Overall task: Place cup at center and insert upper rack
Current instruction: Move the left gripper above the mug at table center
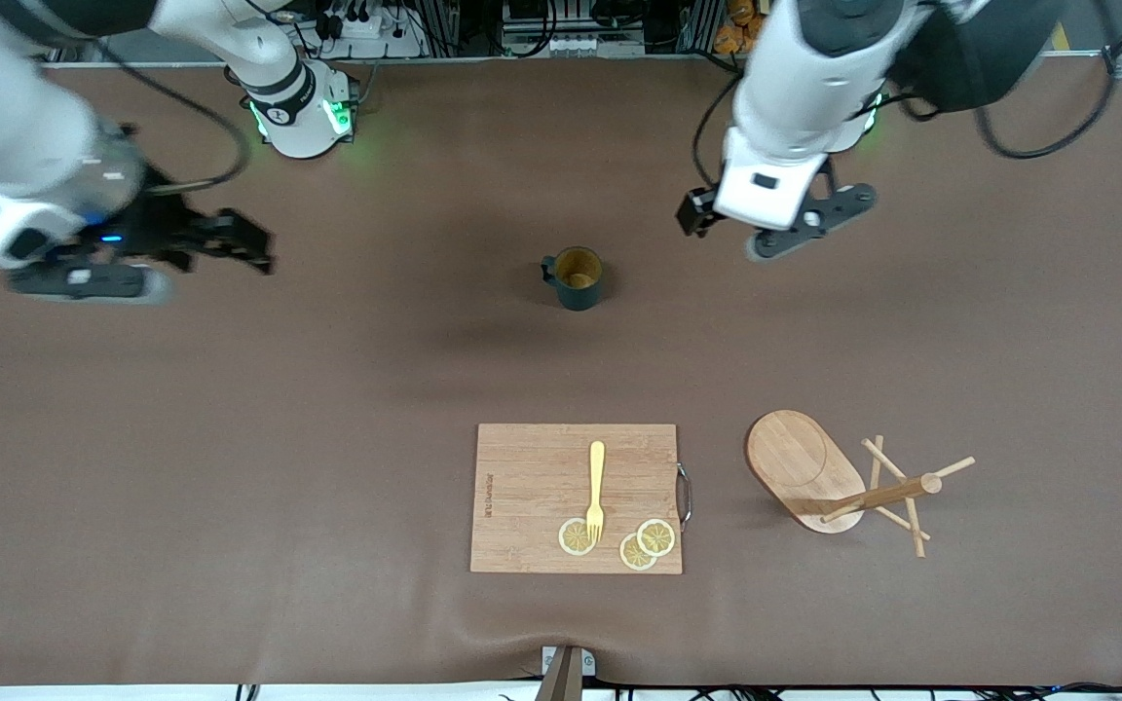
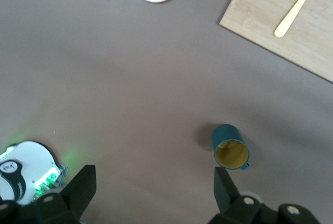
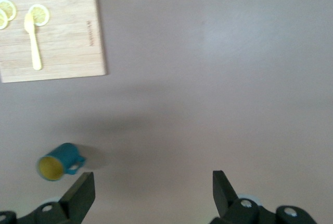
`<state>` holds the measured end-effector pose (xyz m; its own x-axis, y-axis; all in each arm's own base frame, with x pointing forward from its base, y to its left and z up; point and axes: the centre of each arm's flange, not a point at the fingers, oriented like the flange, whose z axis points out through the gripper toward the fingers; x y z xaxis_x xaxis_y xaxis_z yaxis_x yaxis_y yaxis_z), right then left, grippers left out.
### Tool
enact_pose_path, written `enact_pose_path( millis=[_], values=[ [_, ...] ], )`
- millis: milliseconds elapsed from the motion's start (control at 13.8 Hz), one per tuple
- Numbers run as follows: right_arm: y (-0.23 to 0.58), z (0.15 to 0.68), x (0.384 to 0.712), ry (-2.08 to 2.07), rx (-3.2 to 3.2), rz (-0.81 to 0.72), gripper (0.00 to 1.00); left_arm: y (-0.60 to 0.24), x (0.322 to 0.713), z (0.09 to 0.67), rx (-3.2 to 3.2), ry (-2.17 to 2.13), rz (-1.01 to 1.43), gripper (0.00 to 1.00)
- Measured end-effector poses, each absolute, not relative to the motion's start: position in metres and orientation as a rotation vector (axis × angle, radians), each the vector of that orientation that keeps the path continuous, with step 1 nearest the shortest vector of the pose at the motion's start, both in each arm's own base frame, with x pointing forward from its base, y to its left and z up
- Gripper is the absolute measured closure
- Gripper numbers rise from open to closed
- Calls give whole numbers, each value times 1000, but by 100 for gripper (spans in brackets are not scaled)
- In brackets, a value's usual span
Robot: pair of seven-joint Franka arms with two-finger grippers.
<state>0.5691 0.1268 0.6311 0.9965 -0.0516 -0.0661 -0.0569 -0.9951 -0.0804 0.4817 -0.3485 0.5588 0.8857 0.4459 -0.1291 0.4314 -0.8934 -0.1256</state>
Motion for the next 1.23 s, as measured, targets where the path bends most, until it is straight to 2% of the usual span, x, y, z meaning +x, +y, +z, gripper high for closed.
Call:
enact_pose_path(
  millis=[653, 870, 1233],
  values=[
    [-44, 633, 578, -2, -3150, 46, 0, -435, 453, 488, -2834, -825, 153, 0],
    [-49, 625, 578, -12, -3185, 71, 0, -464, 441, 461, -2810, -853, 108, 0],
    [-59, 612, 578, -30, -3190, 98, 0, -476, 436, 447, -2777, -884, 38, 0]
  ],
)
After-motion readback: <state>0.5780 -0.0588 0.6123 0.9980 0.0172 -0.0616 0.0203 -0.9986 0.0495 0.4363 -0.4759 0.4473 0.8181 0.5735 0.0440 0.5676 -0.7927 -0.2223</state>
